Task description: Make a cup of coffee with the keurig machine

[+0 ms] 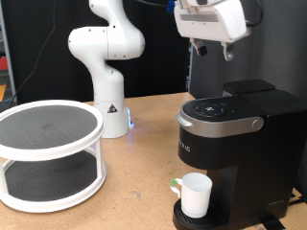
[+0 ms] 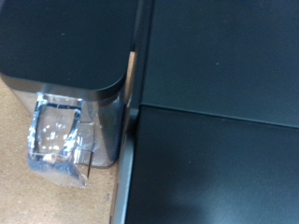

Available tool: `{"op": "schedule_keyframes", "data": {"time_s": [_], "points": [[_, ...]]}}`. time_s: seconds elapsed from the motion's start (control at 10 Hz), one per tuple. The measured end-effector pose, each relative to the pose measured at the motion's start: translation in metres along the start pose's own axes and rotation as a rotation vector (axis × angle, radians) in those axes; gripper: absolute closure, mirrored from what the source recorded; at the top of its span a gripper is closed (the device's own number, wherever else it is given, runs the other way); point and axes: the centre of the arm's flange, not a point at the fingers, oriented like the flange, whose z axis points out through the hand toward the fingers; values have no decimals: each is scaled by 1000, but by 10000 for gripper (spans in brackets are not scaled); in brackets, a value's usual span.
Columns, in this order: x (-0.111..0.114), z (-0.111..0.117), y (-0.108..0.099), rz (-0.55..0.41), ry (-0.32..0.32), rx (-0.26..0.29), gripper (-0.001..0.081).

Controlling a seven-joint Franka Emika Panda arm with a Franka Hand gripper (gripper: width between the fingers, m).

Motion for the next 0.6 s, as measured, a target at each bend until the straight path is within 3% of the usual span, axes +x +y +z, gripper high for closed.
{"op": "schedule_keyframes", "data": {"time_s": [0.1, 0.3, 0.6], "points": [[8, 2, 10, 6, -21, 30, -1], [7, 4, 9, 4, -23, 22, -1], [17, 1, 1, 28, -216, 68, -1]]}}
